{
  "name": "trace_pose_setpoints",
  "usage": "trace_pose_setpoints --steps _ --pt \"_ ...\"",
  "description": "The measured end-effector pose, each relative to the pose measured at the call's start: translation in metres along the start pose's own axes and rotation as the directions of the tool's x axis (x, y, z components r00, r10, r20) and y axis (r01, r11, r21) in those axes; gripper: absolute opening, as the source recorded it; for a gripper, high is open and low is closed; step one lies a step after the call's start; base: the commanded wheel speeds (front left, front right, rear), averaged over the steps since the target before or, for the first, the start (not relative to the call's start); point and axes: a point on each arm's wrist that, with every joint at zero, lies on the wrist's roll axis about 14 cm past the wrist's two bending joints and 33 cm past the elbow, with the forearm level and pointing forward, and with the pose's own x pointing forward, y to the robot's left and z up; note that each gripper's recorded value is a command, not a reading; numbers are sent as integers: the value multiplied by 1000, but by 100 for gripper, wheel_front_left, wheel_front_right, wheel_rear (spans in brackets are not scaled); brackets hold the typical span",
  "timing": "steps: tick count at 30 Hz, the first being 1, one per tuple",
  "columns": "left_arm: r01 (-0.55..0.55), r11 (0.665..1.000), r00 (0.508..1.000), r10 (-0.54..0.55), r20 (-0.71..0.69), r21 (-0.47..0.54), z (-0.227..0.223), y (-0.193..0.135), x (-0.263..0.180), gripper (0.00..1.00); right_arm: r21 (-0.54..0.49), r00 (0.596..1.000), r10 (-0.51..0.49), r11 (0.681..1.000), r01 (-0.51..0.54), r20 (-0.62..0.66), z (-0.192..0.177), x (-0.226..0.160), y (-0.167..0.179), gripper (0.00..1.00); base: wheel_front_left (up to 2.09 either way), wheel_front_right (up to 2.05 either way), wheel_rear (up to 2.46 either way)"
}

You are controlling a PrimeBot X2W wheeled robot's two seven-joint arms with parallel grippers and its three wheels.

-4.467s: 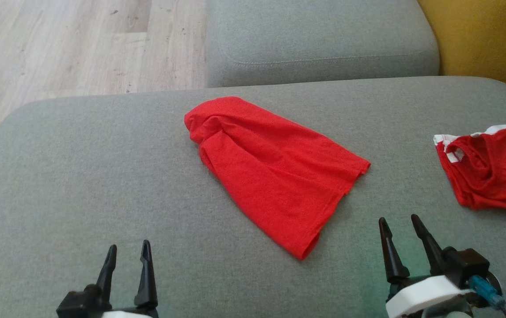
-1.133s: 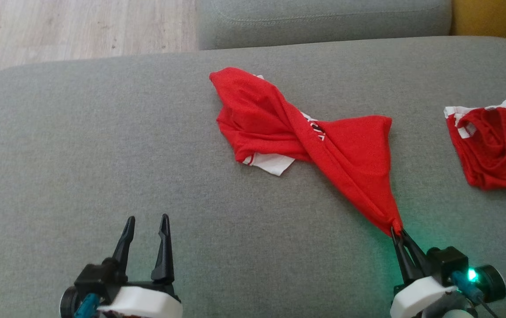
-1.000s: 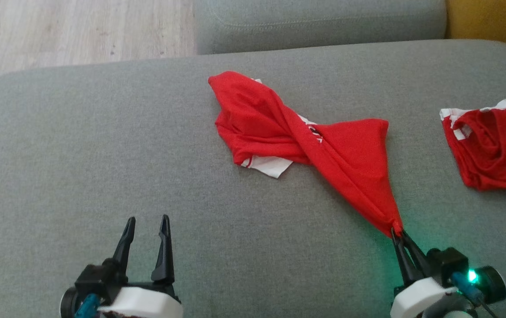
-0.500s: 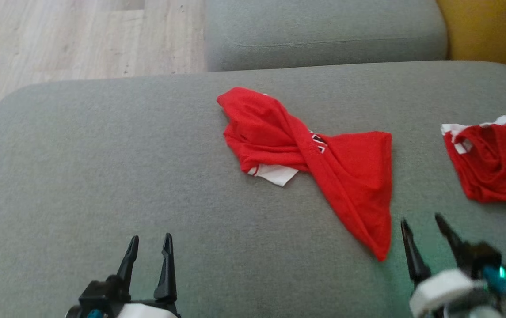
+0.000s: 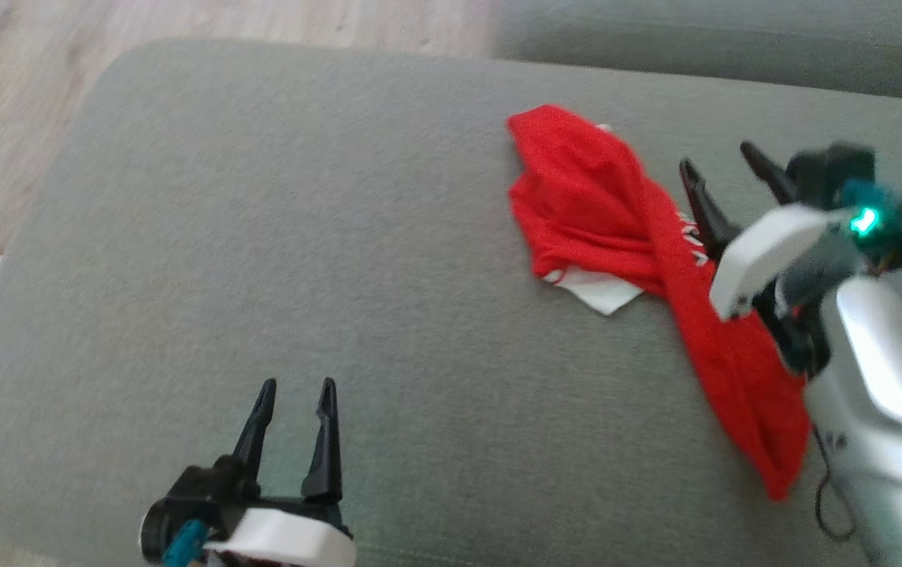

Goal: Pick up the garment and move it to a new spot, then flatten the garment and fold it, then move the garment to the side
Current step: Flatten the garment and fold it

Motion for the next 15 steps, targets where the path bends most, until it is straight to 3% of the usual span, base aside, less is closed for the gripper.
trace_pose_setpoints --steps 9,15 --pt "-79 997 997 79 12 -16 4 18 2 100 -18 982 67 997 -71 -179 -18 69 8 100 0 0 0" --pt "-147 989 989 147 -4 -3 -2 36 -4 100 25 933 125 992 -124 -337 -60 94 27 100 0 0 0"
